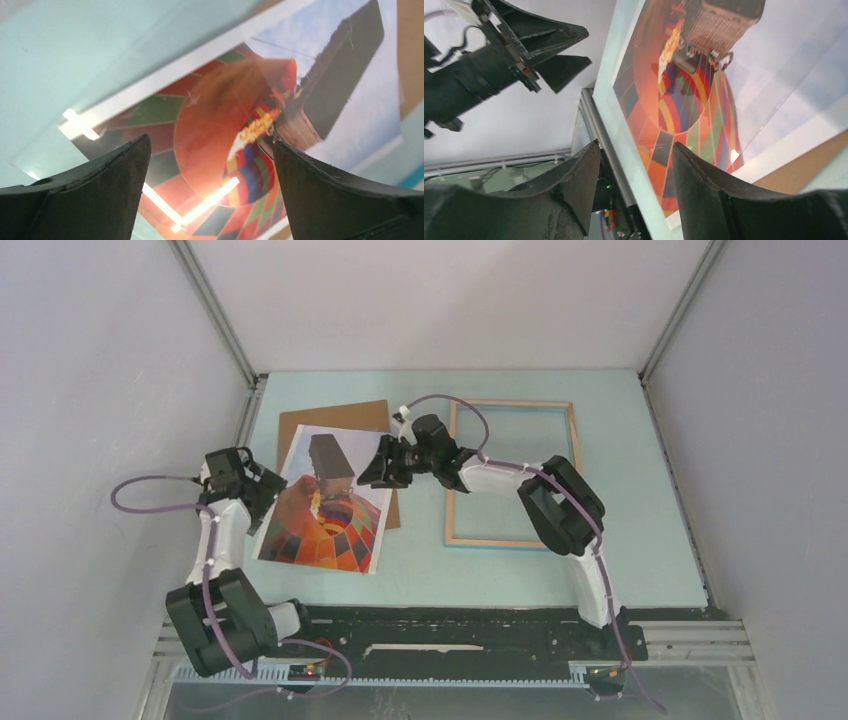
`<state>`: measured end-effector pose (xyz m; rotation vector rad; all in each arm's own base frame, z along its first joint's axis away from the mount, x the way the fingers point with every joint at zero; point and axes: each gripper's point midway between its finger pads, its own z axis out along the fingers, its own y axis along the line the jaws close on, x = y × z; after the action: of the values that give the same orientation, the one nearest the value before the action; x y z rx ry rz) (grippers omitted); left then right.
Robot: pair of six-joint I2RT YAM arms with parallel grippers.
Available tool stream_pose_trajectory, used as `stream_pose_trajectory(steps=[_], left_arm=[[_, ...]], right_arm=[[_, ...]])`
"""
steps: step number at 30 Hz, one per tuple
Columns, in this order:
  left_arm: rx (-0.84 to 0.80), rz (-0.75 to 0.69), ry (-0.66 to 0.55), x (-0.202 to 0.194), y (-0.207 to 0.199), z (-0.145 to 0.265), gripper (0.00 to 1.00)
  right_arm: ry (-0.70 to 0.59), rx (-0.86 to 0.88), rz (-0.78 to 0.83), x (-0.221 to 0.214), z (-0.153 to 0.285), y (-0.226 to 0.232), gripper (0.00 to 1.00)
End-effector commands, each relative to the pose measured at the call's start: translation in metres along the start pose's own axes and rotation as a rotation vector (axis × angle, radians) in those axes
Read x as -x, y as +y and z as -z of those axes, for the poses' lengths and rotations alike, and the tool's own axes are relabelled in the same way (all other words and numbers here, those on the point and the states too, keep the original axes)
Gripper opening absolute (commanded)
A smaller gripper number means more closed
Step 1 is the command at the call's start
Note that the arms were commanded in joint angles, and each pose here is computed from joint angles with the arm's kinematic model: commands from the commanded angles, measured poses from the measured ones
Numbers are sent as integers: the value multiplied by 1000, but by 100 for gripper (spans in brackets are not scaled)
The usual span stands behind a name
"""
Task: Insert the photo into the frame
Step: Adjust the photo frame item at the center of the board.
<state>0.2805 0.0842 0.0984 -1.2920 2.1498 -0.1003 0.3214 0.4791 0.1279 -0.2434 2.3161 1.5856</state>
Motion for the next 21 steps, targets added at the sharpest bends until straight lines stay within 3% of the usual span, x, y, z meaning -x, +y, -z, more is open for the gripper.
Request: stream_pose_trajectory(steps=[1,5,10,17,21], left_arm=[[88,-124,-157,58,-2,5,100],[109,-190,-151,78,-14,-7,100],[21,-301,-148,99,-44,-43,100],[-66,-365,-159,116,-70,-72,100],[-34,-359,-79,107,-62,-93,100]], right_arm=[[79,-82,100,-7,-15,-35,63],[121,-92,69,-5,-25,-52,63],[213,-142,59,-19,-24,-66,62],[199,-185,74,-15,-18,-78,62],[200,-186,53,-14,-20,-84,62]])
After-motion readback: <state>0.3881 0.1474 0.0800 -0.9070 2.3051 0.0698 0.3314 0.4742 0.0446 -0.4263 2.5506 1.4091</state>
